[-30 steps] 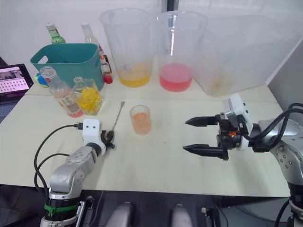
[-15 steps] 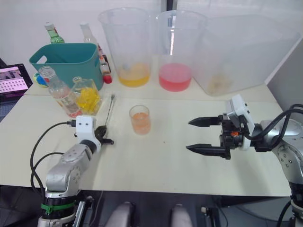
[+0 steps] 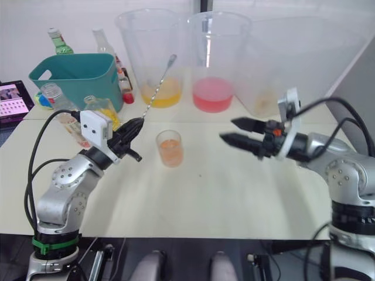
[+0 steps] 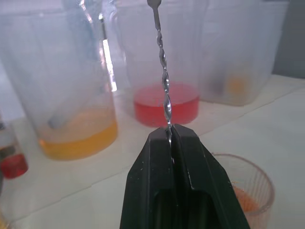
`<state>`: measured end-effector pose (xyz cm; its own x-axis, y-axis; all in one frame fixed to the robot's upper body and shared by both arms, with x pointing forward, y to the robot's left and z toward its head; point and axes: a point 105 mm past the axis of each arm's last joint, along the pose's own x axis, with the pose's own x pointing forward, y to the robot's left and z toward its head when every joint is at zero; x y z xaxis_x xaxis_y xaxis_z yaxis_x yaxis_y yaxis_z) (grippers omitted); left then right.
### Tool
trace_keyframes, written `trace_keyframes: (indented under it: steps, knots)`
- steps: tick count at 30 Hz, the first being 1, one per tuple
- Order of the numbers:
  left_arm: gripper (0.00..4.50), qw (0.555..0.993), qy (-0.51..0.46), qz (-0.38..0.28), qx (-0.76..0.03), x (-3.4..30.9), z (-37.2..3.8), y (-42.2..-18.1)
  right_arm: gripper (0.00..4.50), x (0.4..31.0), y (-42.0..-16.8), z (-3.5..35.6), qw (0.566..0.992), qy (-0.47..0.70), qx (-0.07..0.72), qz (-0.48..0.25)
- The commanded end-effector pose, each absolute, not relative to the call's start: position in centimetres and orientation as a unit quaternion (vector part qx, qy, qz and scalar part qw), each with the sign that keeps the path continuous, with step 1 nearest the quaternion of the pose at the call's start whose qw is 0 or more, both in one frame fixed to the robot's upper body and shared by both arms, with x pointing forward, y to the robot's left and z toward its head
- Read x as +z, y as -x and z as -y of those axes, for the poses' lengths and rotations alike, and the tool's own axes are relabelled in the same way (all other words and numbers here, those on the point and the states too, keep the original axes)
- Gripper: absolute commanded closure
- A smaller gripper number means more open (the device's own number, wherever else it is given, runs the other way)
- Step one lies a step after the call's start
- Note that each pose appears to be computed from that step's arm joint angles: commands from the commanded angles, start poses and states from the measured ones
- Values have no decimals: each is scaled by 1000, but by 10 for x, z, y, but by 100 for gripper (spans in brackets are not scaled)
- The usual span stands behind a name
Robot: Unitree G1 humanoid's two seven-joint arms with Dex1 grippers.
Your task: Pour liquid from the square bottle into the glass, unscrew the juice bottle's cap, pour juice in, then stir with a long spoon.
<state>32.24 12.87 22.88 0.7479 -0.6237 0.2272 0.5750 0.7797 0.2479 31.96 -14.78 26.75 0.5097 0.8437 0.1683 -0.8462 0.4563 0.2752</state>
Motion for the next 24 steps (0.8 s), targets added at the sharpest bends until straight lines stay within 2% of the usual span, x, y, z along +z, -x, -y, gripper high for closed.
trace_keyframes:
  steps: [1, 6, 9, 20, 21, 23, 24]
  knots:
    - [448, 896, -97, 187, -391, 250, -108, -310, 0, 283, -326, 140, 852, -233, 469, 13]
    - [448, 878, -88, 188, -431, 252, -87, -313, 0, 287, -338, 122, 842, -304, 447, -2]
    - [448, 873, -85, 187, -443, 251, -77, -313, 0, 296, -344, 121, 834, -346, 429, 16]
    - [448, 878, -74, 168, -443, 243, -68, -312, 0, 300, -343, 108, 820, -384, 425, 8]
    - [450, 878, -74, 167, -442, 243, -68, -313, 54, 301, -342, 106, 819, -384, 427, 9]
    - [450, 880, -72, 165, -440, 242, -68, -314, 115, 301, -341, 104, 817, -382, 431, 9]
    - [450, 881, -71, 164, -438, 242, -67, -314, 160, 301, -340, 104, 817, -381, 433, 10]
